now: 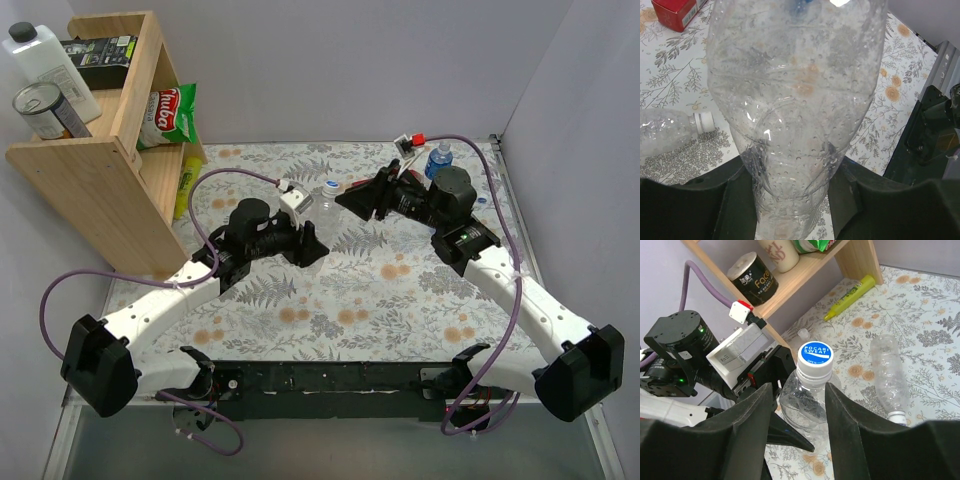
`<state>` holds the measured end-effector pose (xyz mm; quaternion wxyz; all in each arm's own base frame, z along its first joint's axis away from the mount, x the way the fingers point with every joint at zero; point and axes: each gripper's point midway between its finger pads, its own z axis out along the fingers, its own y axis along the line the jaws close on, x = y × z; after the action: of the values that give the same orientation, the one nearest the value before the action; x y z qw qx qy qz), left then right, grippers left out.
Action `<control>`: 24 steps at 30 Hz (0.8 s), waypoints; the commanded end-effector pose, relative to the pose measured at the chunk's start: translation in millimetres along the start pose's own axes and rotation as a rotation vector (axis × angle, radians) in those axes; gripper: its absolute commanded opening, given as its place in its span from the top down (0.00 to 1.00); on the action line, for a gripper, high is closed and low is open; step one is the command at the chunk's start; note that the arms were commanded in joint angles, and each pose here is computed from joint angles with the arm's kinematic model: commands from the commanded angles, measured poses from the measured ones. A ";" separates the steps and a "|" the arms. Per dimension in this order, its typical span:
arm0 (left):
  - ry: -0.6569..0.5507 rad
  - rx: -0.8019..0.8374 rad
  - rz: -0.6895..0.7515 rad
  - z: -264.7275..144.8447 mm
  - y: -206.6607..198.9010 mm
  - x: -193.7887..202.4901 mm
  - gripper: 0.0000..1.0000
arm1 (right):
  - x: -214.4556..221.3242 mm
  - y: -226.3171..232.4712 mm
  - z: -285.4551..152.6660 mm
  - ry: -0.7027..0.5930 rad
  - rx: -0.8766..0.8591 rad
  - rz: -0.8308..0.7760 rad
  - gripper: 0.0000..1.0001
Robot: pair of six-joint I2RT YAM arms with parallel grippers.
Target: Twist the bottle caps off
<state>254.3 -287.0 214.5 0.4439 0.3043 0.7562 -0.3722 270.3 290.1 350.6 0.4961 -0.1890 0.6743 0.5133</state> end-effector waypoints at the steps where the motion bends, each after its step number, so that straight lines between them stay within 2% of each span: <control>1: -0.035 -0.020 0.036 -0.9 -1.8 -19.4 0.60 | -26.5 16.4 6.8 -0.069 -0.027 -0.011 0.48; 24: -0.003 -0.007 0.056 5.3 -11.1 -10.9 0.61 | -18.5 -1.4 23.2 -0.022 0.061 -0.014 0.51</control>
<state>254.3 -290.0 208.3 0.4411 0.3051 0.7676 -0.3509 287.0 301.7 341.4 0.4888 -0.1638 0.7017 0.4919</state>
